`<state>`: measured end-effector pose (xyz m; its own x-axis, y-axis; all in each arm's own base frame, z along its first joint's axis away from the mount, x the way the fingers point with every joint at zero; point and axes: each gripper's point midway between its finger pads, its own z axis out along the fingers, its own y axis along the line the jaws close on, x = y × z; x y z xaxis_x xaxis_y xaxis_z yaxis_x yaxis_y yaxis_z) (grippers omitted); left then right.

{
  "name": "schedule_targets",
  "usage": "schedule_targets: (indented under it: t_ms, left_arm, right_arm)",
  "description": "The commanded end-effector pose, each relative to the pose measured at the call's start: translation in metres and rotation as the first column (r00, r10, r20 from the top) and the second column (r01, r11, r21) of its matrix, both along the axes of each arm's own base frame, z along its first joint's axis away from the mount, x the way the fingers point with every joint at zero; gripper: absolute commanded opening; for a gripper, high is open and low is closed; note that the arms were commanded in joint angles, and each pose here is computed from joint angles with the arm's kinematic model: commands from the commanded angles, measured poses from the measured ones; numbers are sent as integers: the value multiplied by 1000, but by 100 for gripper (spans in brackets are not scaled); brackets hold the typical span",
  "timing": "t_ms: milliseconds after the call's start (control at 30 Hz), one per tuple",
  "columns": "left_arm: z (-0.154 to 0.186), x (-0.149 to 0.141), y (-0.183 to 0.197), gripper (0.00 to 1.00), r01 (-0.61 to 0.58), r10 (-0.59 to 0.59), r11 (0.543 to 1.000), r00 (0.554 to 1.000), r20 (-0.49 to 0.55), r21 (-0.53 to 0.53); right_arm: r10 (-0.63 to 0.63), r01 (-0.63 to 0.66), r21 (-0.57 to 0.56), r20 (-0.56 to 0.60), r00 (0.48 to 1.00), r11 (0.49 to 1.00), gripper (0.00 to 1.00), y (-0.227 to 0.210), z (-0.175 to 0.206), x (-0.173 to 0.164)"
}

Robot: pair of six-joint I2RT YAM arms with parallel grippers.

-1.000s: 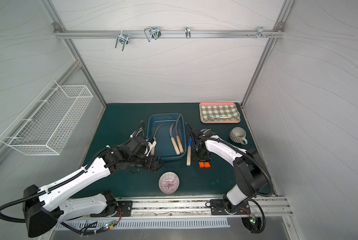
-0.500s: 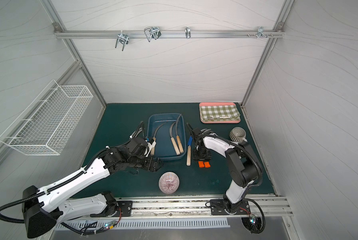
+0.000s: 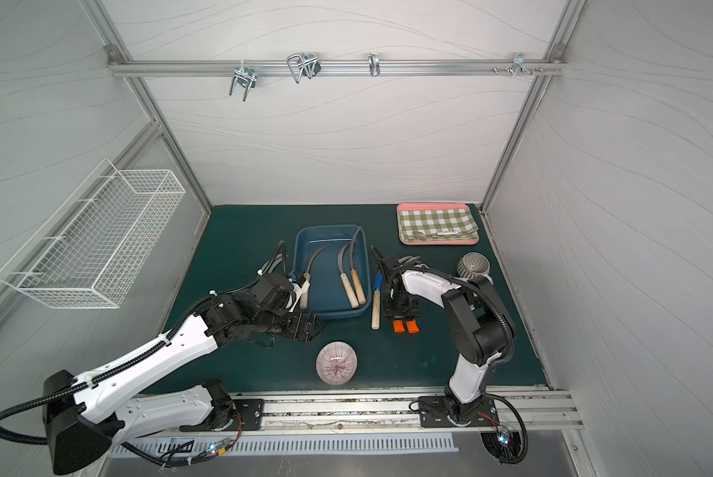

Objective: Put small sickles into storage boxes
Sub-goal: Pick up the sickle at the center of the board.

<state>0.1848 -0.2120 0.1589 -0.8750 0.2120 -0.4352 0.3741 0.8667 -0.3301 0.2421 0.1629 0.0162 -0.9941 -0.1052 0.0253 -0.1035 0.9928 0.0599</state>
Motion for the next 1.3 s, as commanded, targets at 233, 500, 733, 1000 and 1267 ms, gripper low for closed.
schedule_targets:
  t_ms: [233, 500, 733, 1000, 1267]
  left_arm:
    - [13, 4, 1, 99, -10, 10, 1000, 999, 44, -11]
    - [17, 8, 3, 99, -19, 19, 1000, 998, 58, 1]
    - [22, 12, 1, 99, -15, 14, 1000, 997, 75, 10]
    - [32, 17, -1, 99, -4, 2, 1000, 995, 99, 19]
    - [43, 22, 0, 99, 6, -11, 999, 992, 129, 42]
  right_arm:
    - [19, -19, 10, -9, 1000, 1000, 8, 7, -6, 1]
    - [37, -39, 30, 37, 999, 999, 6, 12, 21, 11]
    - [45, -48, 43, 75, 996, 998, 6, 15, 45, 19]
    - [46, -51, 49, 98, 994, 998, 7, 17, 59, 25]
    - [50, -57, 54, 131, 990, 997, 7, 19, 79, 31]
